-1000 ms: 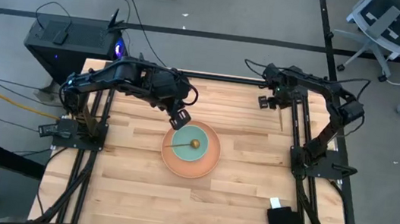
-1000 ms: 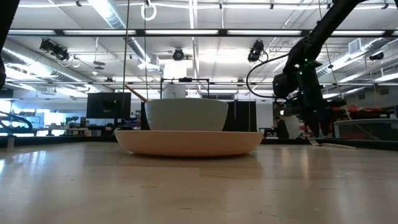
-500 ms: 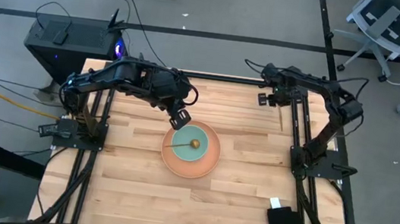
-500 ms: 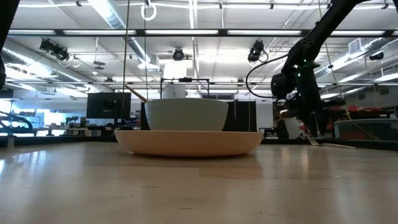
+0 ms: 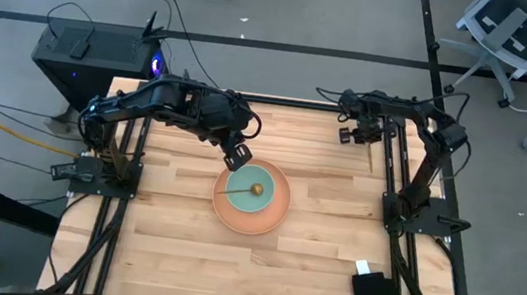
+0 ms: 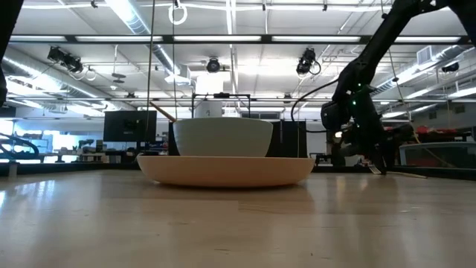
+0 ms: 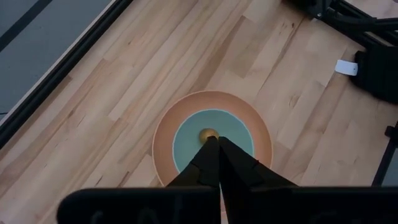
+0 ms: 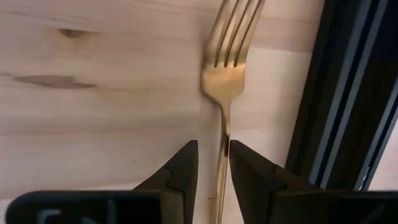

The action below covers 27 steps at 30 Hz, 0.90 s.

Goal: Set table place
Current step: Put the fork into the center of the table

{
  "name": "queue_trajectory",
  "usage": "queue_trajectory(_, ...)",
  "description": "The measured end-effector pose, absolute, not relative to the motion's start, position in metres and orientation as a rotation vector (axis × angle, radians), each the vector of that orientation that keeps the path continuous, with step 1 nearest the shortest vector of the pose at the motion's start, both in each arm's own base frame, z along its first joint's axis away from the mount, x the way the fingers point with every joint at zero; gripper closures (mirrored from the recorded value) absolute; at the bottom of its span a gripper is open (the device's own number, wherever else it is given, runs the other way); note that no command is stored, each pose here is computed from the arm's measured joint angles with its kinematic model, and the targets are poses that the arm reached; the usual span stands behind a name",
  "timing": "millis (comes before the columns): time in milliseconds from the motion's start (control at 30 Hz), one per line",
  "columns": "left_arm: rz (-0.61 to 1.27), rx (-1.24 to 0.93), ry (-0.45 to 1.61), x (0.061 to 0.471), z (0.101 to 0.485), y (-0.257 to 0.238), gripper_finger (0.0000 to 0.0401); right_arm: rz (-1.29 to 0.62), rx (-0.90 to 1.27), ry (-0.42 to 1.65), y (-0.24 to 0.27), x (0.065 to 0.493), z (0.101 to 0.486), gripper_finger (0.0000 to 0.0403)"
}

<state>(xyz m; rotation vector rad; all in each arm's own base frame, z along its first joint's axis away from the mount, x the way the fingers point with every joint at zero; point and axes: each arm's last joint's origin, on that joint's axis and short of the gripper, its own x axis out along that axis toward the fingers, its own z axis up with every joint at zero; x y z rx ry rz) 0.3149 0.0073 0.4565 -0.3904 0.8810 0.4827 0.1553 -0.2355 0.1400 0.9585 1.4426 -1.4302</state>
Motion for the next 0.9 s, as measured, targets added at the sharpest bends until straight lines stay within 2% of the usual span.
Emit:
queue_trajectory(133, 0.483, -0.391, 0.880, 0.315, 0.457, 0.007, 0.0391, -1.430, 0.952, 1.455, -0.236, 0.156, 0.138, 0.0316)
queue_trajectory(300, 0.478, -0.390, 0.870, 0.316, 0.457, 0.007, 0.0375, -1.363, 0.971, 1.445, -0.235, 0.155, 0.144, 0.0360)
queue_trajectory(433, 0.465, -0.375, 0.858, 0.317, 0.458, 0.007, 0.0382, -1.243, 1.004, 1.441, -0.233, 0.157, 0.148, 0.0396)
queue_trajectory(633, 0.464, -0.374, 0.857, 0.317, 0.458, 0.007, 0.0395, -1.185, 1.065, 1.428, -0.232, 0.158, 0.148, 0.0394)
queue_trajectory(900, 0.463, -0.371, 0.858, 0.317, 0.458, 0.007, 0.0377, -1.054, 1.179, 1.435, -0.215, 0.175, 0.149, 0.0396)
